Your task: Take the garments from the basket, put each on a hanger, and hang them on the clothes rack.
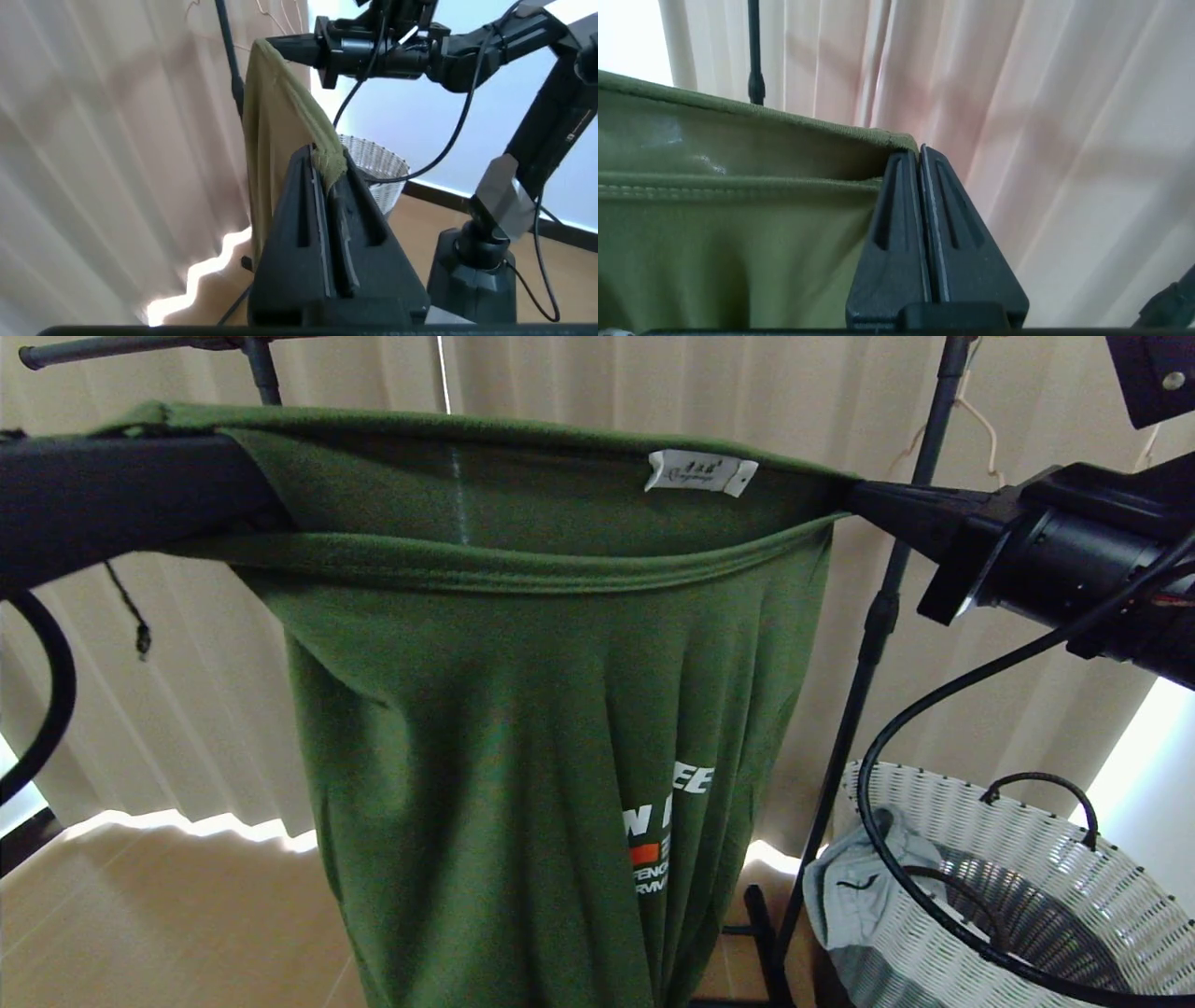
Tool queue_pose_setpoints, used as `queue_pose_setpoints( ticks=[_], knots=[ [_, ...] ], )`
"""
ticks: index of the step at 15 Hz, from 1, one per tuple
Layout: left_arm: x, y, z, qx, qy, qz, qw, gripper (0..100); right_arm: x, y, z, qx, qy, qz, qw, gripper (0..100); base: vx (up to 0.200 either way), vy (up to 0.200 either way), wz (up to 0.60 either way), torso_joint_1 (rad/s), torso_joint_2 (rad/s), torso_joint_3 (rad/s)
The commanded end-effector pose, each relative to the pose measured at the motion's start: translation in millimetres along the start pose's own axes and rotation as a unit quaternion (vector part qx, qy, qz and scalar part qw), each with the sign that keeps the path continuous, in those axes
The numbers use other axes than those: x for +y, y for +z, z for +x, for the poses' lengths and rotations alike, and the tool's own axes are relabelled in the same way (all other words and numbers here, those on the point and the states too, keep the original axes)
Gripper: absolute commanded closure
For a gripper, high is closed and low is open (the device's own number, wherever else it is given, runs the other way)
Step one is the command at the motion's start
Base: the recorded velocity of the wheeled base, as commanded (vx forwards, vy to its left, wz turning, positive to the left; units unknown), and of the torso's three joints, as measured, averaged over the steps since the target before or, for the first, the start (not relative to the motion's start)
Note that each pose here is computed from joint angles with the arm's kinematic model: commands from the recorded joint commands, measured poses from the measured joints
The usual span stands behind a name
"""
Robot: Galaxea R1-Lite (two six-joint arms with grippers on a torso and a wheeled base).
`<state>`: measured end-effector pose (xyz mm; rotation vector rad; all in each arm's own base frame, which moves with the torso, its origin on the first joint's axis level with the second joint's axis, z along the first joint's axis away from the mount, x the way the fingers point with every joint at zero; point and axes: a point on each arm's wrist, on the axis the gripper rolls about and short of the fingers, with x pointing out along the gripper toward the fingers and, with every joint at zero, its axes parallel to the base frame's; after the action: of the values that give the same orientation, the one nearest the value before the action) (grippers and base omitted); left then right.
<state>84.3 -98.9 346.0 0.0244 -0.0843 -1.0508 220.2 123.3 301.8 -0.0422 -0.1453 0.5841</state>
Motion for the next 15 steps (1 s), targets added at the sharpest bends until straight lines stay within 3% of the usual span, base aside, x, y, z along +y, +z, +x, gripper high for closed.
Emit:
queue_pose_setpoints(
  ticks=[1, 3, 4, 6, 10, 15],
  knots=[
    [0.1, 0, 1, 0.0, -0.001, 0.0, 1.0, 100, 0.2, 2.5, -3, -0.004, -0.001, -0.001, 1.0, 100, 0.0, 0.0, 0.0, 0.0, 0.0, 0.0],
    [10.3, -3, 10, 0.019, 0.045, -0.001, 0.9988, 100, -1.1, 12.7, -15, -0.018, -0.005, -0.003, 0.9998, 100, 0.0, 0.0, 0.0, 0.0, 0.0, 0.0],
    [21.0, -6, 23, 0.036, 0.101, -0.002, 0.9942, 100, -1.4, 20.0, -24, -0.029, -0.008, -0.004, 0.9996, 100, 0.0, 0.0, 0.0, 0.0, 0.0, 0.0],
    [29.7, -5, 43, 0.045, 0.148, 0.0, 0.988, 100, -3.8, 31.2, -46, -0.032, -0.016, -0.006, 0.9993, 100, 0.0, 0.0, 0.0, 0.0, 0.0, 0.0],
    [43.2, -11, 80, 0.043, 0.188, 0.005, 0.9812, 100, 0.2, 38.6, -85, -0.018, -0.014, -0.004, 0.9997, 100, 0.0, 0.0, 0.0, 0.0, 0.0, 0.0],
    [45.9, -15, 86, 0.042, 0.202, 0.008, 0.9784, 100, 1.4, 33.8, -90, -0.011, -0.012, -0.004, 0.9999, 100, 0.0, 0.0, 0.0, 0.0, 0.0, 0.0]
  ],
)
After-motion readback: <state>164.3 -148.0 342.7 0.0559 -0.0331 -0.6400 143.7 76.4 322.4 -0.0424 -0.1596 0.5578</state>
